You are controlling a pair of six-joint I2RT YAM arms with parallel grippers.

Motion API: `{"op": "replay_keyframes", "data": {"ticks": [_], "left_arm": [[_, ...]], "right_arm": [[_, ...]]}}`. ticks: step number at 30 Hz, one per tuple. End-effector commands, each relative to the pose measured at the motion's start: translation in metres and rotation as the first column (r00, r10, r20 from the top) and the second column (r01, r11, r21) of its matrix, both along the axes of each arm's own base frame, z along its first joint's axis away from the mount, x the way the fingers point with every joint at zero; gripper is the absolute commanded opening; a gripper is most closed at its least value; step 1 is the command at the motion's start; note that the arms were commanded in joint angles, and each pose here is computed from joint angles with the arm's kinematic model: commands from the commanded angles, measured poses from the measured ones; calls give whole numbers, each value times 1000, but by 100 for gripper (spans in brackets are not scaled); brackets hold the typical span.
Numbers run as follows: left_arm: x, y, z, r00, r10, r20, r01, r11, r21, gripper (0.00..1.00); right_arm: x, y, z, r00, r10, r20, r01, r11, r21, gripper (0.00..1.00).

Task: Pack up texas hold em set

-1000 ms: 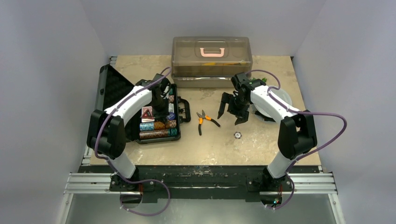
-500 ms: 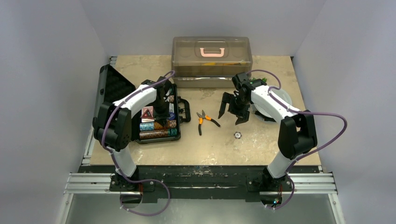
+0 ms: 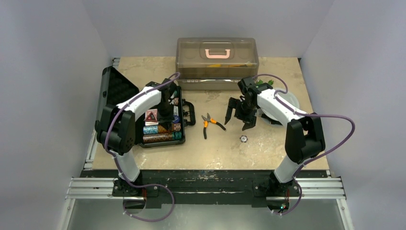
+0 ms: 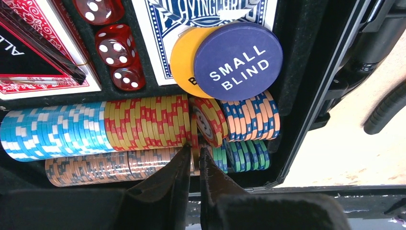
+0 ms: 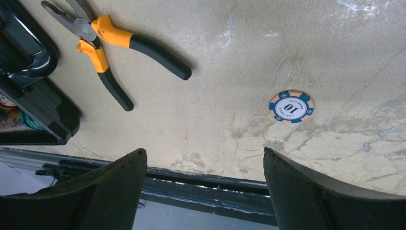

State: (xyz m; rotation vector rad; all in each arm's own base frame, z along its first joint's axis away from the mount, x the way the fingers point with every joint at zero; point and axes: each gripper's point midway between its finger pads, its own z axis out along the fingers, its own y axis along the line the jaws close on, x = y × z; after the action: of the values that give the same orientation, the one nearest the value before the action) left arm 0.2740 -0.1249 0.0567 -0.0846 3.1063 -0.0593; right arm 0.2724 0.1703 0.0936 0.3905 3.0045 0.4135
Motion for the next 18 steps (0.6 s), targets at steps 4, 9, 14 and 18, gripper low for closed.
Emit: {"op": "replay_keyframes", "data": {"ticks": [4,9,14,18], "left_arm": [[38,7,21,985,-16,173,9,999,42,28],[35,7,27,986,-10,169,4,999,36,31],[25,1,29,987,1,158,0,1000,-7,27],[23,-2,22,990,4,139,-1,1000,-22,22]], "right_arm": [[0,-4,2,999,16,30,-16,1000,-4,88],[-1,-4,2,999,21,31,-21,1000,-5,88],[-1,-3,0,999,24,28,-24,1000,0,88],[-1,-2,-2,999,30,20,-30,1000,5,88]]}}
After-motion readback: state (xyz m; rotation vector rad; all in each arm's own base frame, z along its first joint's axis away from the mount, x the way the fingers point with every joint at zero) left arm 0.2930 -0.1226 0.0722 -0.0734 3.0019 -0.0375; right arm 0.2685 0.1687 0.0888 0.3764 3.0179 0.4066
